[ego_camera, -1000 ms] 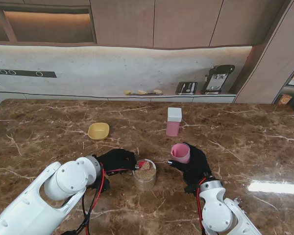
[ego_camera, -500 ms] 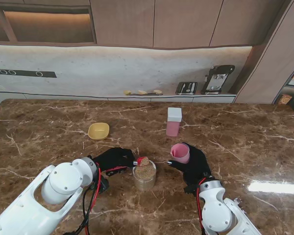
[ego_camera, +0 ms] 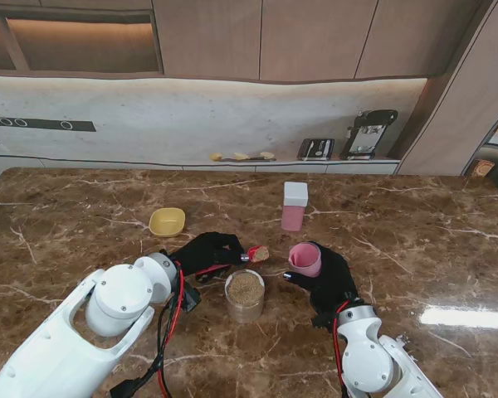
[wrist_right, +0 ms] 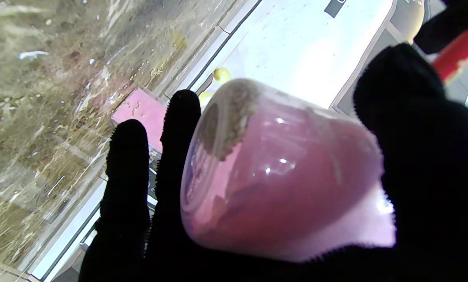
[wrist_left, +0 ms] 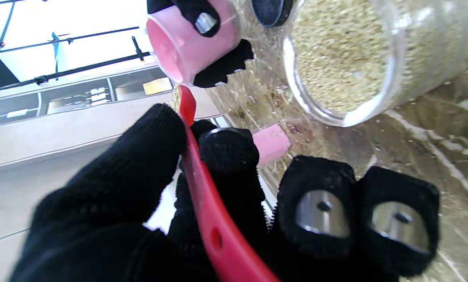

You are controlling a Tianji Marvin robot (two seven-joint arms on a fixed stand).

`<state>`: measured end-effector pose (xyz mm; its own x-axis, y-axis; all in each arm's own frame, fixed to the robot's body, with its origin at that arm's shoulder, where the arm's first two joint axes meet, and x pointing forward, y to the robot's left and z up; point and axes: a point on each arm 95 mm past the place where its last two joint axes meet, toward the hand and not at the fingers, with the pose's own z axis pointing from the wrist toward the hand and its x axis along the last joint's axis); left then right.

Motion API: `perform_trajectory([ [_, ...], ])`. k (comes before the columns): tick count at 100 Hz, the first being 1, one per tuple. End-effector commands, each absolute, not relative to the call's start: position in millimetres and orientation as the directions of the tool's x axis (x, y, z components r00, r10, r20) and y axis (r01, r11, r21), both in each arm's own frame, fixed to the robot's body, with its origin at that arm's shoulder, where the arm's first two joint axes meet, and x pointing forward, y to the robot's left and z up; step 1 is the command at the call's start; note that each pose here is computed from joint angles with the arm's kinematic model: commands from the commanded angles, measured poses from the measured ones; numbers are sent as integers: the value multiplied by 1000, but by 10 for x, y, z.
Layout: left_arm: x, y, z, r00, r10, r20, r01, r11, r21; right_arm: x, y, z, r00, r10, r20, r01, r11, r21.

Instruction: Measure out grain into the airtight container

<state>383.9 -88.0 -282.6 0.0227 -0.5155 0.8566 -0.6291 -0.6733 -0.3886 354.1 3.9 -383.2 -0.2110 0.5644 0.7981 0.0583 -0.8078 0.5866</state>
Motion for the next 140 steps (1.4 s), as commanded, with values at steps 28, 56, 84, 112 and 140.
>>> perform_trajectory([
  [28,4019,-1201,-2645,-14,-495,869,-643,-661,-388,3512,36,-3879,-204,564,800,69,-807,587],
  [56,4104,-1393,-2703,-20,-517,856,-665,-633,-397,3508,34,-3878,-206,560,802,71,-809,583],
  [84,4126,-1526,-2737,-50,-541,840,-686,-593,-423,3509,27,-3874,-208,560,802,66,-810,582],
  [112,4134,-1572,-2733,-163,-614,772,-664,-510,-546,3509,27,-3872,-207,559,803,67,-810,582],
  [140,4133,-1610,-2711,-319,-684,656,-605,-386,-697,3506,31,-3872,-208,560,802,71,-809,584],
])
